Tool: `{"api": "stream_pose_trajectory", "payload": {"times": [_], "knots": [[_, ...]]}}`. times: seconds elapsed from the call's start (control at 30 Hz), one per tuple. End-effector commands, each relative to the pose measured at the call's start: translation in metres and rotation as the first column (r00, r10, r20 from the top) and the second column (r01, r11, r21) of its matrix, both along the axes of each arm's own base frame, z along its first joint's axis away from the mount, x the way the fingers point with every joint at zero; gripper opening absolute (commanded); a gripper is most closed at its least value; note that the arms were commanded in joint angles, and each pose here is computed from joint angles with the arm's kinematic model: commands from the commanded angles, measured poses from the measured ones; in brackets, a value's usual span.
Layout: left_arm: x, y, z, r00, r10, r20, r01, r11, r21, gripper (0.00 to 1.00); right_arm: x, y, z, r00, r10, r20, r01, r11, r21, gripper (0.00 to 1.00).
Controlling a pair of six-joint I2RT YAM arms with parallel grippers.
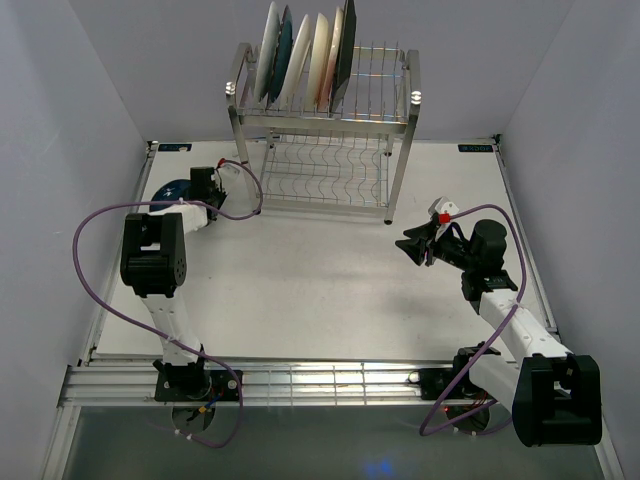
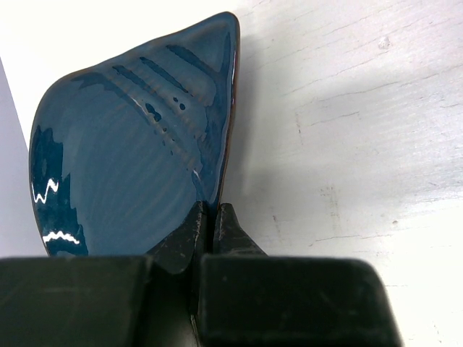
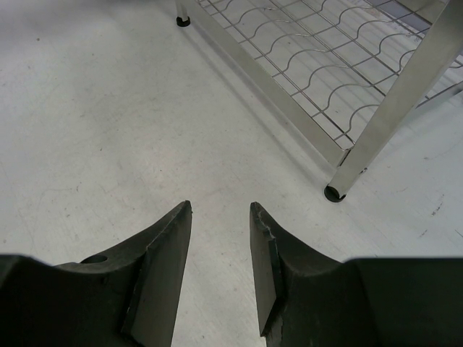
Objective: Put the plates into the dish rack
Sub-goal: Pick up the plate from the corner of the board.
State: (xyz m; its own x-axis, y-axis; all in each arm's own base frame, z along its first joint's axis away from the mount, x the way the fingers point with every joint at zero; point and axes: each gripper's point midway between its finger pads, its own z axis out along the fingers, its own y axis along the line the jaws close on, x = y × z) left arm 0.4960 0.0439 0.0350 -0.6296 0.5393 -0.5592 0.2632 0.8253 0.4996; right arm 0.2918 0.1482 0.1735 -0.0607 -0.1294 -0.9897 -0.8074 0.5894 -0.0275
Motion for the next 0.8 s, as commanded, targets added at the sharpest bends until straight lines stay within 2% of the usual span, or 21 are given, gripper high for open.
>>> {"api": "stream_pose_trajectory", "payload": {"times": [0.0, 0.17, 0.2, 0.3, 0.53, 0.63, 0.77], "knots": [[-0.005, -0.012, 0.000, 1.000, 0.021, 0.004, -0.021, 0.995, -0.099, 0.00, 0.005, -0.001, 0.020, 0.998, 0.003, 0.065, -0.003, 1.000, 0.000, 0.44], [0.005, -0.027, 0.039, 0.995, 0.059, 0.084, -0.038, 0.972, -0.232, 0.00, 0.005, -0.001, 0.019, 0.998, 0.003, 0.064, -0.003, 1.000, 0.000, 0.44], [0.011, -0.036, 0.052, 0.992, 0.074, 0.104, -0.039, 0.952, -0.304, 0.00, 0.005, -0.001, 0.020, 0.998, 0.003, 0.065, -0.003, 1.000, 0.000, 0.44], [0.013, -0.046, 0.083, 0.983, 0.121, 0.136, -0.057, 0.914, -0.401, 0.00, 0.005, -0.001, 0.020, 0.998, 0.003, 0.065, -0.003, 1.000, 0.000, 0.44], [0.008, -0.044, 0.129, 0.952, 0.230, 0.202, -0.104, 0.865, -0.491, 0.00, 0.005, 0.000, 0.018, 0.998, 0.009, 0.056, -0.009, 1.000, 0.001, 0.44], [0.004, -0.043, 0.151, 0.929, 0.293, 0.225, -0.120, 0.815, -0.567, 0.00, 0.005, 0.000, 0.018, 0.998, 0.011, 0.056, -0.011, 1.000, 0.001, 0.44], [-0.005, -0.056, 0.172, 0.924, 0.279, 0.263, -0.054, 0.775, -0.630, 0.00, 0.005, 0.000, 0.017, 0.998, 0.012, 0.056, -0.012, 1.000, 0.000, 0.44]]}}
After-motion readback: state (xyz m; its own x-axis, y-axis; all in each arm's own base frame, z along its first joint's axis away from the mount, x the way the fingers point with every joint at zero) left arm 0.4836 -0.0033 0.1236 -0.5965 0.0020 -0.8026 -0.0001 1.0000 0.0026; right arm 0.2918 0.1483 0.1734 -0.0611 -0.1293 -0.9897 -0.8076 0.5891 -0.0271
